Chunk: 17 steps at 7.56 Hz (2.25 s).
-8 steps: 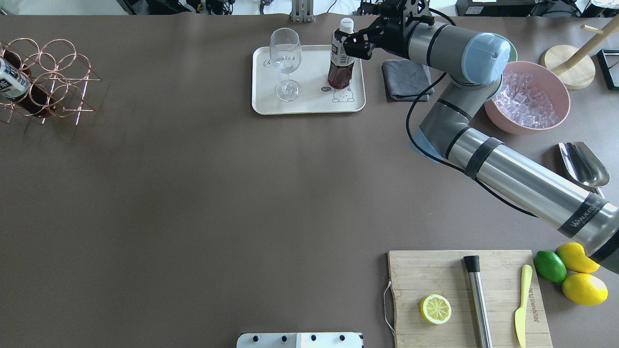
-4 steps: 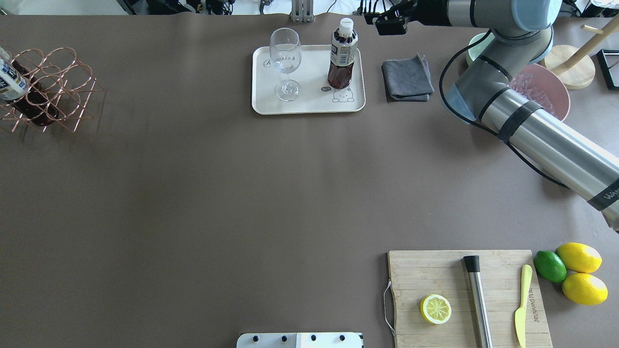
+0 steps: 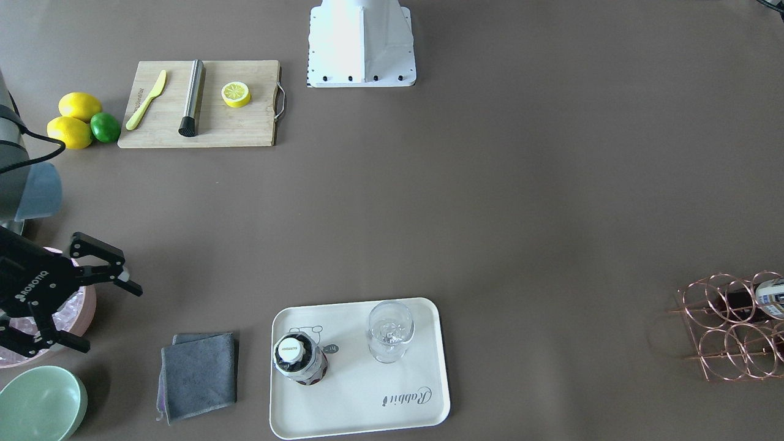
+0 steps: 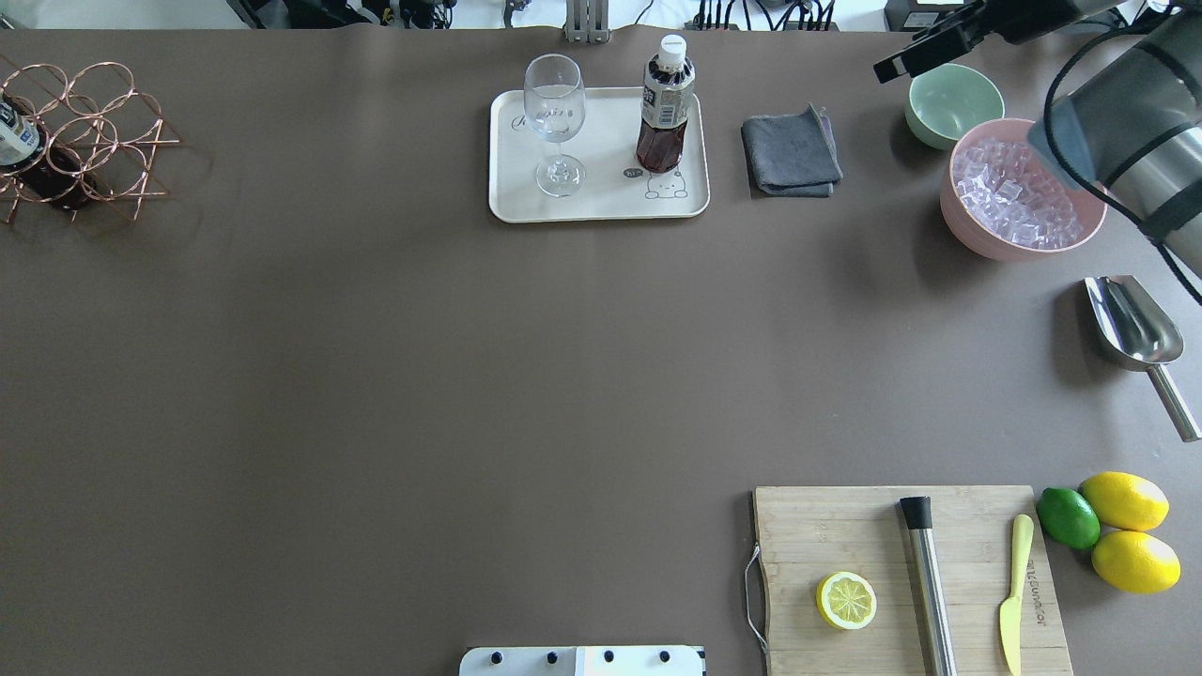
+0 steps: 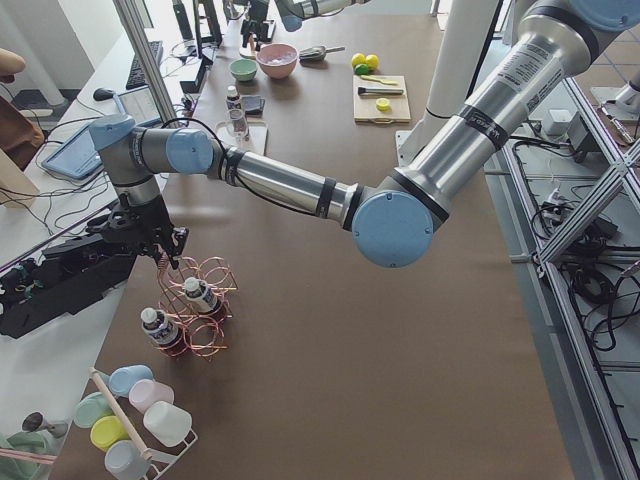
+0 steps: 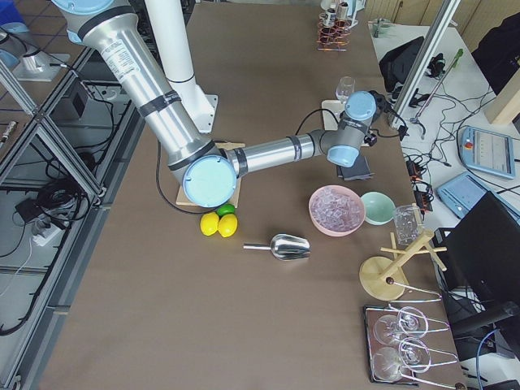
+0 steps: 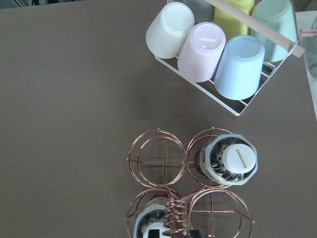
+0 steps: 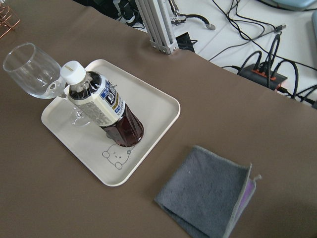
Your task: Take tea from basket to plate
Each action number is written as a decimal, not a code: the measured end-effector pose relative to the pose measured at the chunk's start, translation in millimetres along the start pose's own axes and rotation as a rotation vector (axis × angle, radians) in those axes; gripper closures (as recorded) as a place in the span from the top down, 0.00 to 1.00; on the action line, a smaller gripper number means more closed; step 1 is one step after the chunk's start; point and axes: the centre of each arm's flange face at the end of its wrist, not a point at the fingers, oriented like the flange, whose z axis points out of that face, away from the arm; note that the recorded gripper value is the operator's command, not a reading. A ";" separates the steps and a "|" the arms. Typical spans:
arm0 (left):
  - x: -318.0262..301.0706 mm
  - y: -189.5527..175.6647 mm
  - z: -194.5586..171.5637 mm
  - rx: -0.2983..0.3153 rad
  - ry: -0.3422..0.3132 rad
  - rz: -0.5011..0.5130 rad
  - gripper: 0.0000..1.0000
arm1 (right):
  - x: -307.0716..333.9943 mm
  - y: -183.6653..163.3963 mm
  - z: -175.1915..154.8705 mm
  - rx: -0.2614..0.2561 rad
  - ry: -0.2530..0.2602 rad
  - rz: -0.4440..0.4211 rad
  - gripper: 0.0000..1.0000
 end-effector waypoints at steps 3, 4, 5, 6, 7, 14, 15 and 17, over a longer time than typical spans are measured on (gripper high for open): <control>4.4 3.5 12.3 0.014 0.008 -0.040 0.99 | 70.3 82.4 -84.1 -0.199 -0.069 0.417 1.00; 4.5 1.3 9.1 0.014 0.014 -0.042 0.99 | 89.9 114.8 -106.4 -0.207 -0.054 0.502 0.99; 4.1 0.0 2.3 0.013 0.022 -0.042 0.99 | 105.5 153.3 -127.9 -0.206 -0.029 0.570 1.00; 1.2 -2.9 -10.0 0.011 0.032 -0.047 0.99 | 114.6 192.7 -141.7 -0.210 0.000 0.622 1.00; -4.5 -3.9 -26.3 0.010 0.038 -0.052 0.99 | 120.8 230.7 -149.9 -0.221 0.037 0.669 1.00; -207.1 -2.7 -63.9 -0.089 0.038 0.431 0.99 | 131.0 353.8 -196.5 -0.442 0.437 0.863 1.00; -231.9 -14.8 -48.2 -0.107 0.026 0.516 0.99 | 131.3 375.1 -212.5 -0.462 0.451 0.802 1.00; -266.5 -44.2 -10.5 -0.142 -0.008 0.644 0.99 | 134.3 407.3 -238.4 -0.486 0.464 0.711 1.00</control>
